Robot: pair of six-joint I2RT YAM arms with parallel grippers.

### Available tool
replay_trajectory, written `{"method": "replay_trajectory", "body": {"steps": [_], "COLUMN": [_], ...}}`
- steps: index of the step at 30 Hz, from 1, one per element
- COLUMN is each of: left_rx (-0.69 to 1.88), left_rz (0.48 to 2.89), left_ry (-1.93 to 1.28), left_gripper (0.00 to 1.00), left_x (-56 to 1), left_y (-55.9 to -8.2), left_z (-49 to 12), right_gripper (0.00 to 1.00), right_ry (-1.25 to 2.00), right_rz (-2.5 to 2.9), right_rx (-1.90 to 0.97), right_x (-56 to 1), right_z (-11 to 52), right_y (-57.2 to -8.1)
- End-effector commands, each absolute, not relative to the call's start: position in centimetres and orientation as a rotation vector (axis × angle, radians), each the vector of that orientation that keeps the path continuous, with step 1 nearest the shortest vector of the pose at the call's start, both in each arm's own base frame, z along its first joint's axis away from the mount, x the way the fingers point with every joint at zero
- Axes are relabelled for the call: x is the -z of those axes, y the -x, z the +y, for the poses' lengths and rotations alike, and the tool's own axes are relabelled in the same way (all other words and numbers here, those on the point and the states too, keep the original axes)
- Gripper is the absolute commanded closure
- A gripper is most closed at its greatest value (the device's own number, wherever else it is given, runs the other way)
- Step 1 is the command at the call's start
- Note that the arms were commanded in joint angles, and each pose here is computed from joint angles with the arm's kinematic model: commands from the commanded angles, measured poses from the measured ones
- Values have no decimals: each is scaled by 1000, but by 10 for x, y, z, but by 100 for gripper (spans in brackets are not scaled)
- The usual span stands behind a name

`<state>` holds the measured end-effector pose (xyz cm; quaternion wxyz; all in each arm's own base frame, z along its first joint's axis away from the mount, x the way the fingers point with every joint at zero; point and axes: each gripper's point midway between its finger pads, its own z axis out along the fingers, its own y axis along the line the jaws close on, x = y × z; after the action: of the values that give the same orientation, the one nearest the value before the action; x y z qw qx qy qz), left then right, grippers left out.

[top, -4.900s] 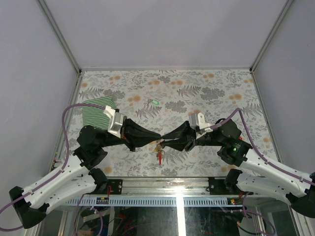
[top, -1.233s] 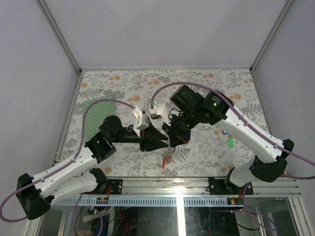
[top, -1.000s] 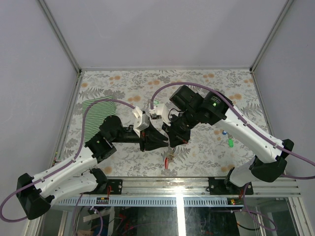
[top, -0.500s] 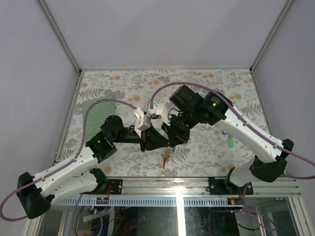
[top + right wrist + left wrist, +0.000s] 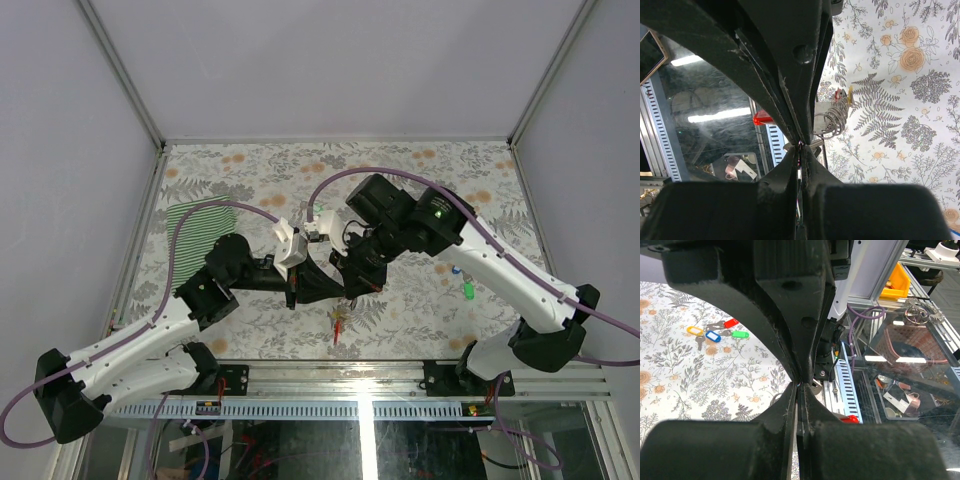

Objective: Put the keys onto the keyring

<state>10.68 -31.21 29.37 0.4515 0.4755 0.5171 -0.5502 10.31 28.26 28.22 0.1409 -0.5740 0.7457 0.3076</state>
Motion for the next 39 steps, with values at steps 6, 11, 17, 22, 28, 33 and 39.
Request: {"method": "replay_trajectory", "body": {"steps": [6, 11, 17, 22, 28, 33, 39], "left_rx": [1354, 1330, 1322, 1302, 1274, 1266, 1280], "left_rz": [1221, 1220, 1208, 1208, 1204, 1187, 1174], "left_ry": [-1185, -1143, -1084, -986, -803, -715, -689], "left_gripper": [100, 100, 100, 100, 100, 100, 100], "left_x": [-310, -314, -321, -329, -339, -347, -353], "left_y": [-103, -106, -110, -118, -133, -139, -140], "left_z": [-311, -308, -305, -301, -291, -284, -284], "right_gripper": [97, 79, 67, 63, 61, 60, 60], "right_ry": [1604, 1547, 1452, 1269, 888, 645, 495], "right_rz": [2034, 1990, 1915, 1854, 1706, 1644, 1661], "right_rx": [-904, -895, -906, -863, -940, -1090, -1220], "right_x": [-306, -315, -331, -346, -379, -390, -378], "right_z": [285, 286, 287, 285, 281, 277, 282], "right_y": [-103, -107, -112, -128, -144, -143, -142]}}
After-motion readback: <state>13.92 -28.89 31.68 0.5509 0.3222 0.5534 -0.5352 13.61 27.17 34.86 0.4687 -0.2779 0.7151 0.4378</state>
